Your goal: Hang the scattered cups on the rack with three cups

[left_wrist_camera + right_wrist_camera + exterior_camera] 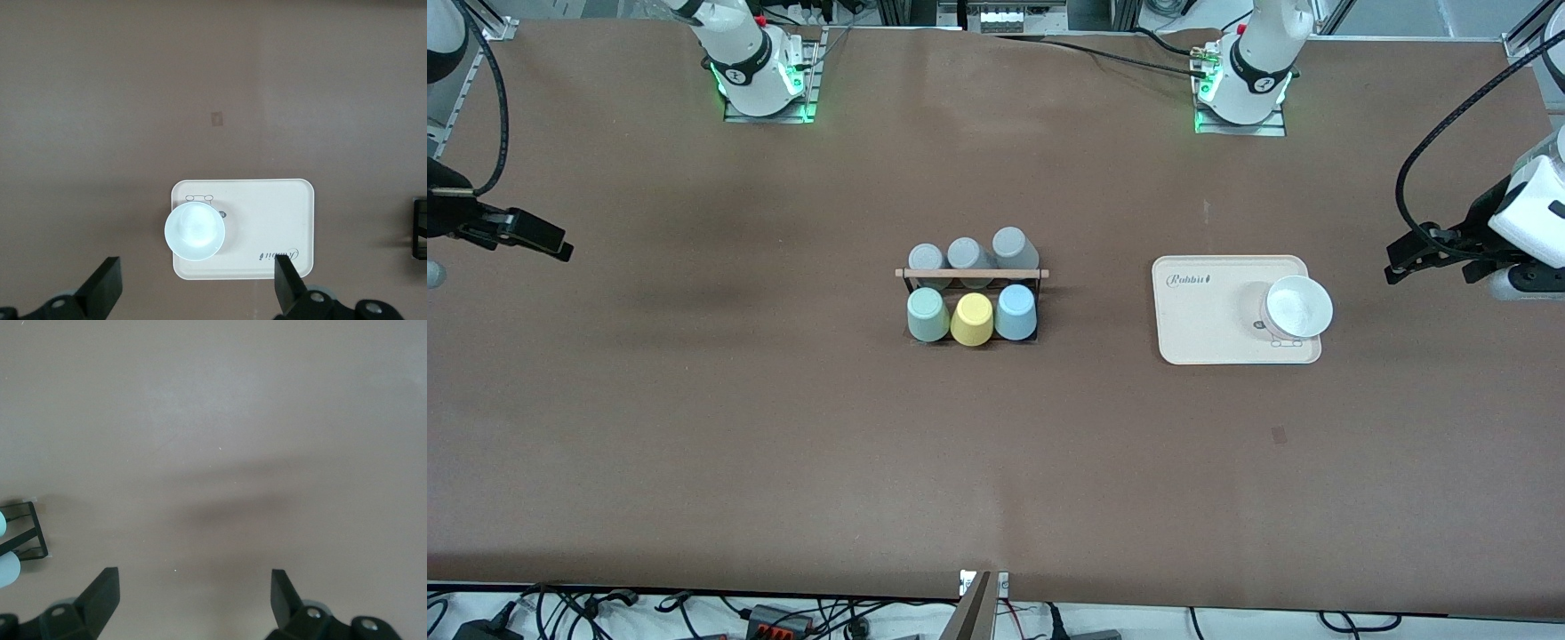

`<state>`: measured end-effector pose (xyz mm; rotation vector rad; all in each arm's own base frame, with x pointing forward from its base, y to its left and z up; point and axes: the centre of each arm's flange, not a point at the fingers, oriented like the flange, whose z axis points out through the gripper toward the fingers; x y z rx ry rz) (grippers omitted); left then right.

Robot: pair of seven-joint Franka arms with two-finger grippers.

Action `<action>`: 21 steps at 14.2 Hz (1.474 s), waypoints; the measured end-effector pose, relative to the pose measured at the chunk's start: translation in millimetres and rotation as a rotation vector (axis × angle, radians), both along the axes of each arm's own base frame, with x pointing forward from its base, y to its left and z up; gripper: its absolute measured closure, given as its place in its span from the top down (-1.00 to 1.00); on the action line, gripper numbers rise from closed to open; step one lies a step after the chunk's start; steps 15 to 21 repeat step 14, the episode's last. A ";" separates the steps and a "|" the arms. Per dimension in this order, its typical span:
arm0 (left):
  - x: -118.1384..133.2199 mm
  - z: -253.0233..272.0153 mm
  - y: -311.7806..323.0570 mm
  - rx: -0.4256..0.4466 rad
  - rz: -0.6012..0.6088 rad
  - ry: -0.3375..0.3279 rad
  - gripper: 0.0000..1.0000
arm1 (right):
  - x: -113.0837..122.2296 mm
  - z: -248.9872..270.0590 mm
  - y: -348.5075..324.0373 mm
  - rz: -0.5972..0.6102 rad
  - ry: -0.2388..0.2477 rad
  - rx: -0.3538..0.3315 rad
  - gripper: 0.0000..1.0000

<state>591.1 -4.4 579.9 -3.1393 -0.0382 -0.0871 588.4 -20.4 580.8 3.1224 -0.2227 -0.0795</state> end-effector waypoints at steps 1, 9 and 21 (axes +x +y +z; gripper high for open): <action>-0.1 0.2 -1.5 0.000 -0.003 0.000 1.00 | -0.2 -0.8 2.1 0.004 0.002 0.000 1.00; -0.4 0.8 -0.1 0.000 0.000 -0.001 1.00 | -0.1 -0.3 2.2 0.007 -0.001 -0.001 1.00; -0.4 0.8 1.2 0.000 0.002 -0.001 1.00 | 0.2 0.2 2.3 0.008 -0.004 -0.001 1.00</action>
